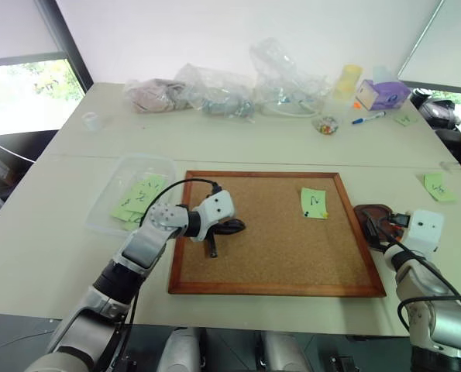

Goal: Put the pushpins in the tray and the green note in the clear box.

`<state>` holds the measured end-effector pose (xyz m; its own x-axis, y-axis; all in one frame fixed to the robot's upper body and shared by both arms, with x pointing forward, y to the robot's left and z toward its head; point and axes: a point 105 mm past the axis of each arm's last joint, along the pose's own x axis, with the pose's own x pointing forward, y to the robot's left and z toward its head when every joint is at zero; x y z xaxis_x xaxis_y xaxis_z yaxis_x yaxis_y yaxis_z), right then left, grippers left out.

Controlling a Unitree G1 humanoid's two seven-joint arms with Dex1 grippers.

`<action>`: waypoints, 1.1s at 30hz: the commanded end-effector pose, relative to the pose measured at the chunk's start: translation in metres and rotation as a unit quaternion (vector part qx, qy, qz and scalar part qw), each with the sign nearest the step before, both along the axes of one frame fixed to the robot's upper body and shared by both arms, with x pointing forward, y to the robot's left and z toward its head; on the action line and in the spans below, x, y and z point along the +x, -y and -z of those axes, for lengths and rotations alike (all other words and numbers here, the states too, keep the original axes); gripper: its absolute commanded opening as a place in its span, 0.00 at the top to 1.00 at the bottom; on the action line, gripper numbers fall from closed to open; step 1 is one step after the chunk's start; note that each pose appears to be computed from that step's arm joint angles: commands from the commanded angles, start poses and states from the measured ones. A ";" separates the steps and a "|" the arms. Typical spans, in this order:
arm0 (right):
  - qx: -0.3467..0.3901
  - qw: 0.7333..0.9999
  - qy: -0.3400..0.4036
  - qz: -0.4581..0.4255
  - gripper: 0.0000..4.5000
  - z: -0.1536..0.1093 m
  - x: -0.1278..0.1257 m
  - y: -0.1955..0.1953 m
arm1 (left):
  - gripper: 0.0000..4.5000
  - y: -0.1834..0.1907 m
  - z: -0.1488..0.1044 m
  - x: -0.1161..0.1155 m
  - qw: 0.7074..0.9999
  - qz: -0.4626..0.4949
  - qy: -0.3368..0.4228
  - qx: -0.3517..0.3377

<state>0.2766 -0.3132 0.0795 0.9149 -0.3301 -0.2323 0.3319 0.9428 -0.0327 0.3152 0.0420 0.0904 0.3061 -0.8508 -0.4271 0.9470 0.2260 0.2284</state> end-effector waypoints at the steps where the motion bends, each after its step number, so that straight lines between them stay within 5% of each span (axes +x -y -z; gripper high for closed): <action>1: -0.017 0.997 0.073 0.010 0.01 -0.032 -0.003 0.005 | 1.00 0.002 0.008 -0.003 1.000 -0.002 -0.009 0.007; 8: -0.032 0.983 0.162 -0.082 0.01 -0.065 -0.006 -0.028 | 1.00 0.002 0.008 -0.003 1.000 -0.002 -0.010 0.006; 14: -0.001 0.964 0.125 -0.233 0.01 -0.045 0.000 -0.090 | 1.00 0.003 0.008 -0.002 1.000 0.002 -0.010 0.008; 25: 0.006 0.965 0.091 -0.244 0.01 -0.019 0.008 -0.102 | 1.00 0.002 0.007 0.000 1.000 0.001 -0.007 0.010; 28: 0.011 0.966 0.091 -0.243 0.20 -0.018 0.009 -0.102 | 1.00 0.002 0.007 -0.001 1.000 0.000 -0.007 0.008; 33: 0.022 0.965 0.079 -0.251 0.77 -0.011 0.012 -0.104 | 1.00 0.004 0.007 -0.003 1.000 0.001 -0.006 0.007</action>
<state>0.2859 -0.2111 0.0828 0.9806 0.1591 -0.1149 -0.1577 0.9873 0.0215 0.3154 0.0415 0.0902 0.3084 -0.8515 -0.4241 0.9461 0.2283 0.2296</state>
